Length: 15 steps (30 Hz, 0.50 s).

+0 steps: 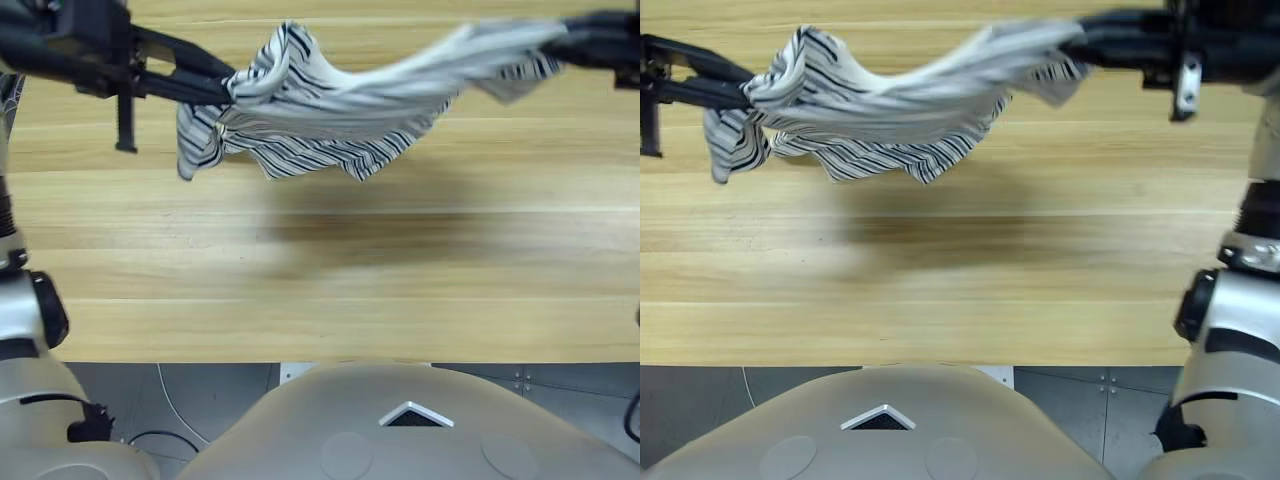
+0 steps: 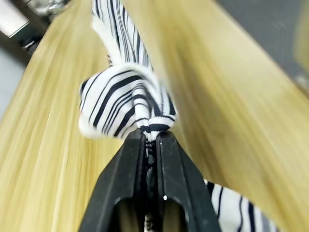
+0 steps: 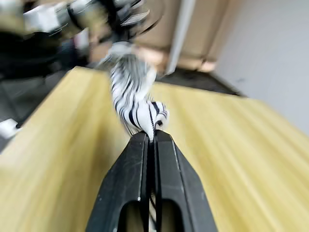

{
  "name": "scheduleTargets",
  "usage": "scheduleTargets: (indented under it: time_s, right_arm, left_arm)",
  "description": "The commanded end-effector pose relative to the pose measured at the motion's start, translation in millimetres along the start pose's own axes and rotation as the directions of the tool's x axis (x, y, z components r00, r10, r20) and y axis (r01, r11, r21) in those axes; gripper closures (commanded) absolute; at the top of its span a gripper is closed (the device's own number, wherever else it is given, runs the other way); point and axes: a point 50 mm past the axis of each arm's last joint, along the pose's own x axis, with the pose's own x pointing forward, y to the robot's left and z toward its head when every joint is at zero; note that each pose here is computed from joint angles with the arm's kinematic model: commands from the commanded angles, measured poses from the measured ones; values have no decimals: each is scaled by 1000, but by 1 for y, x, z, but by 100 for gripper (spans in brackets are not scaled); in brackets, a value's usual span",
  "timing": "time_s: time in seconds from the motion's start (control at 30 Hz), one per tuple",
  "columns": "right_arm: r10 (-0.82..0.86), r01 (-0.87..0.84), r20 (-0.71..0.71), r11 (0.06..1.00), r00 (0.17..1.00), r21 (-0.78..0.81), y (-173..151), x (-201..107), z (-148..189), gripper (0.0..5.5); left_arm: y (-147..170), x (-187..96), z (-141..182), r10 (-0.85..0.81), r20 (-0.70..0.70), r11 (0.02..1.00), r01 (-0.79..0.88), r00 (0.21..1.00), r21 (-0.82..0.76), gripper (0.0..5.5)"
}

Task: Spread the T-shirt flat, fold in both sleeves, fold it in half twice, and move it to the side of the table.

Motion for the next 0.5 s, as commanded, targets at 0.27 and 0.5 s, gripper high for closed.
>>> scheduleTargets:
  time_s: [0.27, 0.5]
  right_arm:
    - [-34, 31, -19, 986, 999, -164, 4, 0, 22, 540]
    - [-598, 601, -299, 794, 743, -96, -106, 73, -57, 540]
  left_arm:
    - [-5, -3, 12, 17, -15, 997, -16, 1000, 69, 538]
    - [109, 44, -101, 534, -660, 823, -505, 528, 262, 538]
